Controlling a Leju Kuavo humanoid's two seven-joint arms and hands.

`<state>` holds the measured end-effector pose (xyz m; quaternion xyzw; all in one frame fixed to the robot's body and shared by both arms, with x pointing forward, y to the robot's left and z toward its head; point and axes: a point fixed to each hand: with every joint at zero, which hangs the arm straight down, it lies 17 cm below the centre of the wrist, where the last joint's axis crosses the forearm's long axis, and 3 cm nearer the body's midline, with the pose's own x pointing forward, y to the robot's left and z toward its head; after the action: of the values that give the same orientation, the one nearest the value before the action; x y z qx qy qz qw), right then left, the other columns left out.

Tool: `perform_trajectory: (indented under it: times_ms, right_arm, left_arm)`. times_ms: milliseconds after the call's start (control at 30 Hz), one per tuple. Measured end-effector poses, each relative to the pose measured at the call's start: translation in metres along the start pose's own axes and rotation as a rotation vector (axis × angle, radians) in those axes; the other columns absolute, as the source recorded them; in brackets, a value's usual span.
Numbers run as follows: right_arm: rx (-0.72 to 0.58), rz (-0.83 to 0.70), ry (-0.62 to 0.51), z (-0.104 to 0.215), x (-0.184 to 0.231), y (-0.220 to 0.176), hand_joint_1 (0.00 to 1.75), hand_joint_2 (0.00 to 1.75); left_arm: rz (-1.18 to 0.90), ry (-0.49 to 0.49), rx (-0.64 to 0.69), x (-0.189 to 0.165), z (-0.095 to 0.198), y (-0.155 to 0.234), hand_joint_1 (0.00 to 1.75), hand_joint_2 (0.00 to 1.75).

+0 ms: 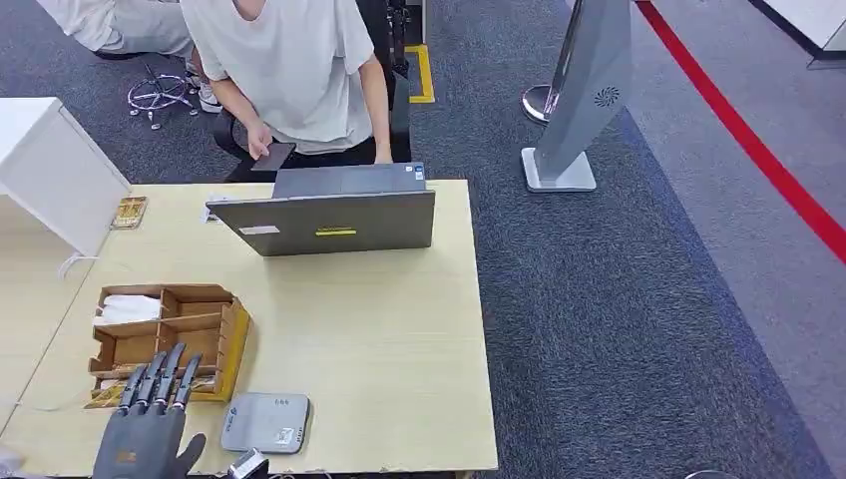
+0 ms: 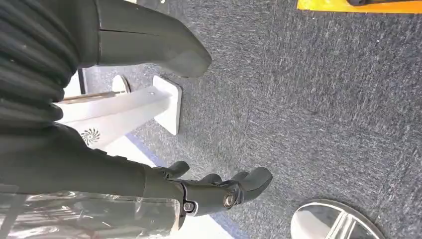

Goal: Pass the card to the sensor for recognition and then transmit it.

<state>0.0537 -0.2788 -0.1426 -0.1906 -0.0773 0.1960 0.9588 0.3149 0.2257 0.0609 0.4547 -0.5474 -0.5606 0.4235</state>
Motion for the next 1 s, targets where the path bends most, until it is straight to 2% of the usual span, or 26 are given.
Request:
perform_trajectory:
  times_ms: [1000]
  right_arm:
    - [-0.001, -0.001, 0.007, 0.001, -0.005, 0.001, 0.0, 1.75]
  left_arm:
    - [-0.066, 0.115, -0.016, -0.057, -0.008, -0.009, 0.0, 1.75]
